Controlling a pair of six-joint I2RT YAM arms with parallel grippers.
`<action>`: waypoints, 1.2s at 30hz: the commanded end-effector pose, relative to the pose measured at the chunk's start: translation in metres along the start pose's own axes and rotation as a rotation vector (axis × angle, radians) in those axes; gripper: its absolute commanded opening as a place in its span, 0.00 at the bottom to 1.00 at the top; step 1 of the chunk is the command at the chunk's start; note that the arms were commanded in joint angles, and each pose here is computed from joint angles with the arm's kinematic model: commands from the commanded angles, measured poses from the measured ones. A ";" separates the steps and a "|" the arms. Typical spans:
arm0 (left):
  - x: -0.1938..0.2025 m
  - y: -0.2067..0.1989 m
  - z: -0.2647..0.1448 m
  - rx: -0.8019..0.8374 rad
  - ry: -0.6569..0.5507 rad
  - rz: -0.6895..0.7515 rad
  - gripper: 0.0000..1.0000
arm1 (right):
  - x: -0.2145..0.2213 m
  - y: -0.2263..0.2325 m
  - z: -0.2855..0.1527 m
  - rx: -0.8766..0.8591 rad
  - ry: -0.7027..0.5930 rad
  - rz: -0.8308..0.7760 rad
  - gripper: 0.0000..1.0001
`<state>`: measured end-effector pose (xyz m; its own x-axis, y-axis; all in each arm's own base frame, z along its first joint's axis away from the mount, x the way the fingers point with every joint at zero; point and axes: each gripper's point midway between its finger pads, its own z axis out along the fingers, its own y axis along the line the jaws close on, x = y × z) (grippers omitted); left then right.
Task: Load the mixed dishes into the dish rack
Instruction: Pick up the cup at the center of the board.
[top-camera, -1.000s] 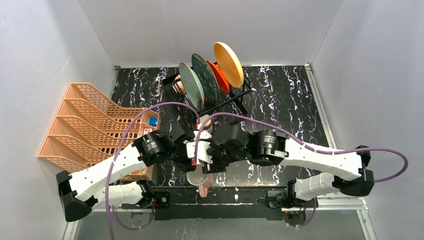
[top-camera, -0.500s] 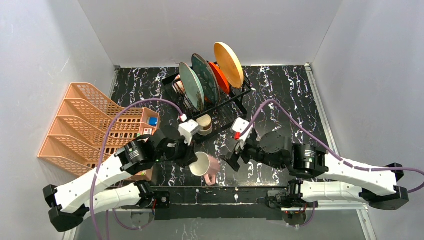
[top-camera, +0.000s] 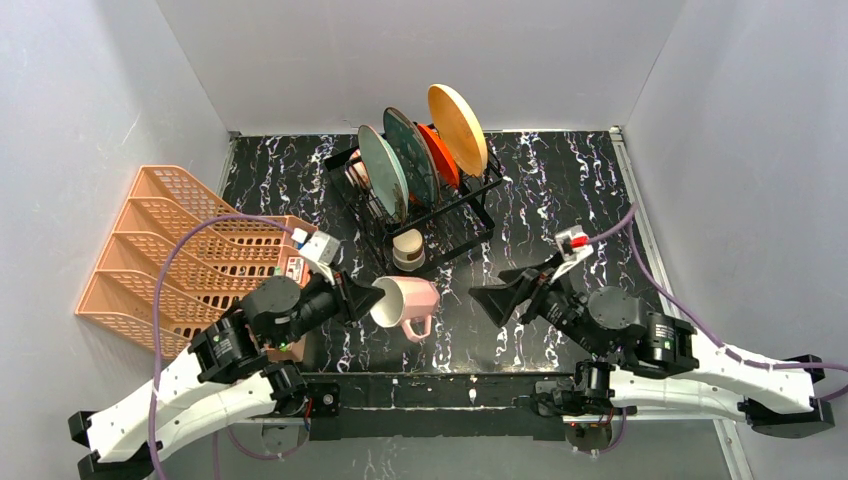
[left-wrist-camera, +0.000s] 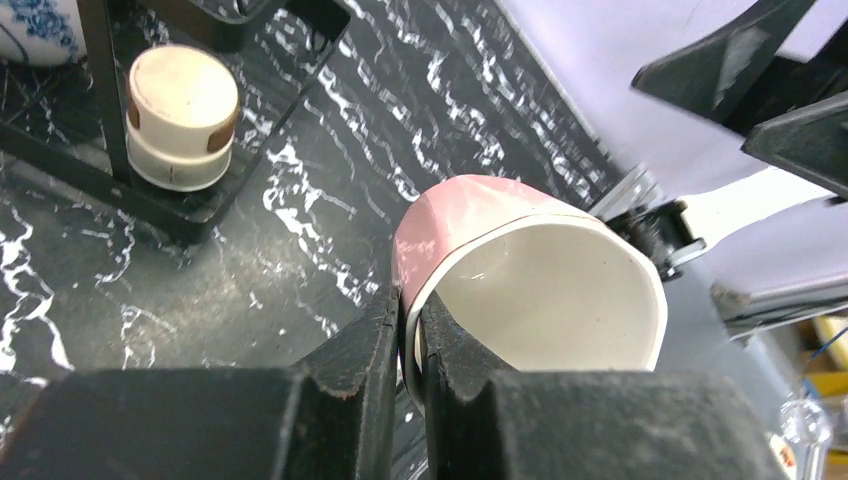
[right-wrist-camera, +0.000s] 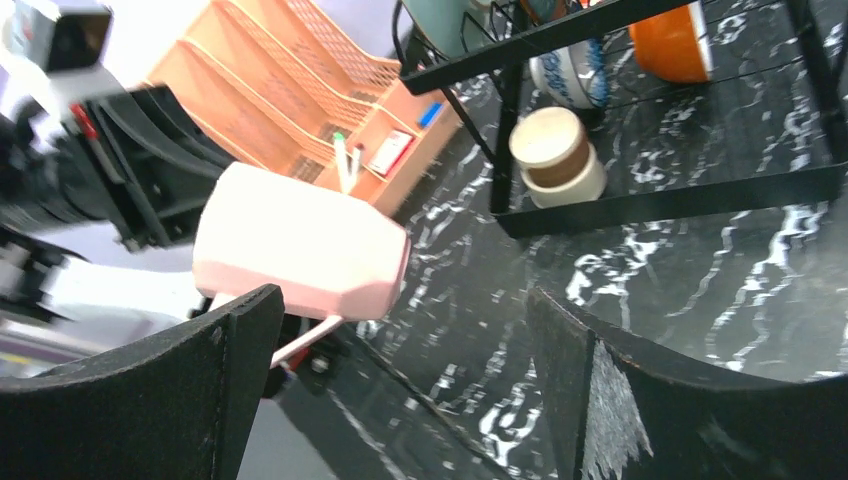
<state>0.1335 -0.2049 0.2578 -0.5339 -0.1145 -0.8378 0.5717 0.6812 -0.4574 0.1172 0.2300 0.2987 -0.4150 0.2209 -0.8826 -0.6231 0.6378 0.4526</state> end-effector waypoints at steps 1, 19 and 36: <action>-0.066 -0.027 -0.017 0.137 -0.318 -0.145 0.00 | -0.021 0.012 0.001 -0.031 -0.119 0.346 0.99; -0.114 -0.051 -0.068 0.449 -0.714 -0.312 0.00 | -0.037 0.073 0.035 -0.316 -0.236 0.810 0.99; -0.116 -0.025 -0.073 0.460 -0.781 -0.656 0.00 | -0.052 0.117 0.024 -0.593 -0.324 0.594 0.99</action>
<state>0.1386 -0.1816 0.3450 -0.3774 -0.7747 -0.5073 0.5892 0.2218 -0.7770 0.0910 0.3172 0.3613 -0.6697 0.6118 -0.4210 -0.5458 -0.0210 0.8376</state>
